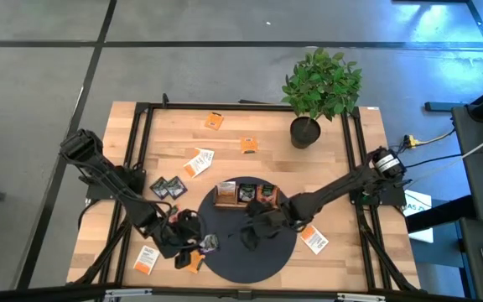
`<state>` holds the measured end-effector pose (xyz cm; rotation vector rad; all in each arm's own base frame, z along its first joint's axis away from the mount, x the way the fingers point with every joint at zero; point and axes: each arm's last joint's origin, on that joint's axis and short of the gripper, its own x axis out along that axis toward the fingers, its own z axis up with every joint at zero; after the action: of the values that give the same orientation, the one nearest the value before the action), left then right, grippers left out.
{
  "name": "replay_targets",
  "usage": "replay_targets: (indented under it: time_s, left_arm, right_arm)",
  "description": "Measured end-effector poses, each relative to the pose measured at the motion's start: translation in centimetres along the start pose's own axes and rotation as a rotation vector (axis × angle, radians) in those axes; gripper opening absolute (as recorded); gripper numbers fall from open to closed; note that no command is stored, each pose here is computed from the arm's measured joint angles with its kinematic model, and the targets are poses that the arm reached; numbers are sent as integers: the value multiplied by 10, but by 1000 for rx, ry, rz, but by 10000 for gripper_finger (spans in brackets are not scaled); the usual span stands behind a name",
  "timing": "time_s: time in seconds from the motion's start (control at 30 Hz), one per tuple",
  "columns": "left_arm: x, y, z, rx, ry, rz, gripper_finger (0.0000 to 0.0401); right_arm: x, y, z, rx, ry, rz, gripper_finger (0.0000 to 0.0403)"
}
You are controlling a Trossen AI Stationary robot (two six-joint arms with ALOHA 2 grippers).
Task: Pick & Place Tea
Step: Put the black tea bag into the middle section of the wooden organizer
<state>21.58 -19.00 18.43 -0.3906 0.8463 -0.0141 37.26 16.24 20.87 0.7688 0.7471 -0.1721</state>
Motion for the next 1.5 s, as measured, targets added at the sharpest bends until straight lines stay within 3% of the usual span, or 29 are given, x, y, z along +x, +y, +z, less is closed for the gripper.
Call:
replay_targets:
  time_s: [0.1,0.23,0.57,0.77,1.27,1.5]
  left_arm:
    - [4,4,-10,-36,15,9,128]
    - [15,6,-24,-58,27,8,128]
    - [46,3,-43,-46,94,-19,128]
    - [59,2,-41,-89,67,-47,127]
    - [68,13,-25,-88,27,-46,127]
    - [68,13,-25,-82,26,-44,127]
  right_arm:
    - [-2,14,6,-11,-95,121,97]
    - [-3,18,10,32,-128,167,97]
    - [36,7,-7,189,-75,170,97]
    - [51,1,-14,277,-58,161,97]
    - [54,-8,-20,271,-22,74,97]
    - [54,-9,-18,268,-91,47,97]
